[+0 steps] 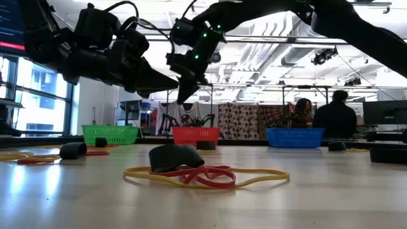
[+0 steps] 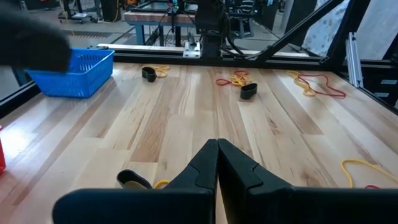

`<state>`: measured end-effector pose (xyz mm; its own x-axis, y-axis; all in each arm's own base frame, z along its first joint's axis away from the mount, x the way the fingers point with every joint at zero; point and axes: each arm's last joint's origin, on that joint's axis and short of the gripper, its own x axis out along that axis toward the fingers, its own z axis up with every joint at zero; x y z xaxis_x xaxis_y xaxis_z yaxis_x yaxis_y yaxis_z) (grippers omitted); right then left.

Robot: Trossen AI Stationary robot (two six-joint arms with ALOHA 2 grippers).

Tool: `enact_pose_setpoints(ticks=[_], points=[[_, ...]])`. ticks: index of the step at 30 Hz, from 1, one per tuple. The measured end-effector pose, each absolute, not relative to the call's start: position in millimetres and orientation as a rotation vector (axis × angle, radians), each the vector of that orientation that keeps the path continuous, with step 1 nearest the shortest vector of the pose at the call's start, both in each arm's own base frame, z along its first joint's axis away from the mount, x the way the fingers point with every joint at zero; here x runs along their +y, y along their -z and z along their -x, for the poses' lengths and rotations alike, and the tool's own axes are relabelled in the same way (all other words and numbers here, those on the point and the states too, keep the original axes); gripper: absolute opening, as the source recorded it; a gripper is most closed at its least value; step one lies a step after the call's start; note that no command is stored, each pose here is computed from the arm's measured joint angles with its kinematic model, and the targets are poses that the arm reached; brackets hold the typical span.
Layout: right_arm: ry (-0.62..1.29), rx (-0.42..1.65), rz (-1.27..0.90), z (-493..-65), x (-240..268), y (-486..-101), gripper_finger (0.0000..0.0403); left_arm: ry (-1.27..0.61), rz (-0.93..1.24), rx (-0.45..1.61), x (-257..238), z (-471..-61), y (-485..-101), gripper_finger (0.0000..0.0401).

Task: Sort rubber bands into baskets
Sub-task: Put the yellow rubber band into the blue bin

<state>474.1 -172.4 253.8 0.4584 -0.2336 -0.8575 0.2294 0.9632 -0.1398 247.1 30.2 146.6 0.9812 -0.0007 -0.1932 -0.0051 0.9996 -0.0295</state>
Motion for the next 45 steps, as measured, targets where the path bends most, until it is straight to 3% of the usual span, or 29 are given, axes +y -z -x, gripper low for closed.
enact_pose_setpoints(ticks=[6, 14, 31, 45], points=[[0.292, 1.069, 0.04, -469.0, -162.8, -267.3, 0.0, -0.003, 0.032, 0.2, 30.4, -247.1, -146.1, 0.0], [0.309, 1.095, 0.043, -463.7, -148.9, -249.6, 0.0, -0.003, 0.034, 0.202, 30.4, -247.0, -146.0, 0.0], [0.495, 0.614, -0.108, -300.8, -98.7, -235.9, 0.0, -0.027, 0.025, 0.192, 36.7, -246.4, -146.8, 0.0], [0.445, 0.592, -0.093, -271.0, -88.2, -222.6, 0.0, -0.042, 0.02, 0.194, 37.1, -246.3, -146.6, 0.0]])
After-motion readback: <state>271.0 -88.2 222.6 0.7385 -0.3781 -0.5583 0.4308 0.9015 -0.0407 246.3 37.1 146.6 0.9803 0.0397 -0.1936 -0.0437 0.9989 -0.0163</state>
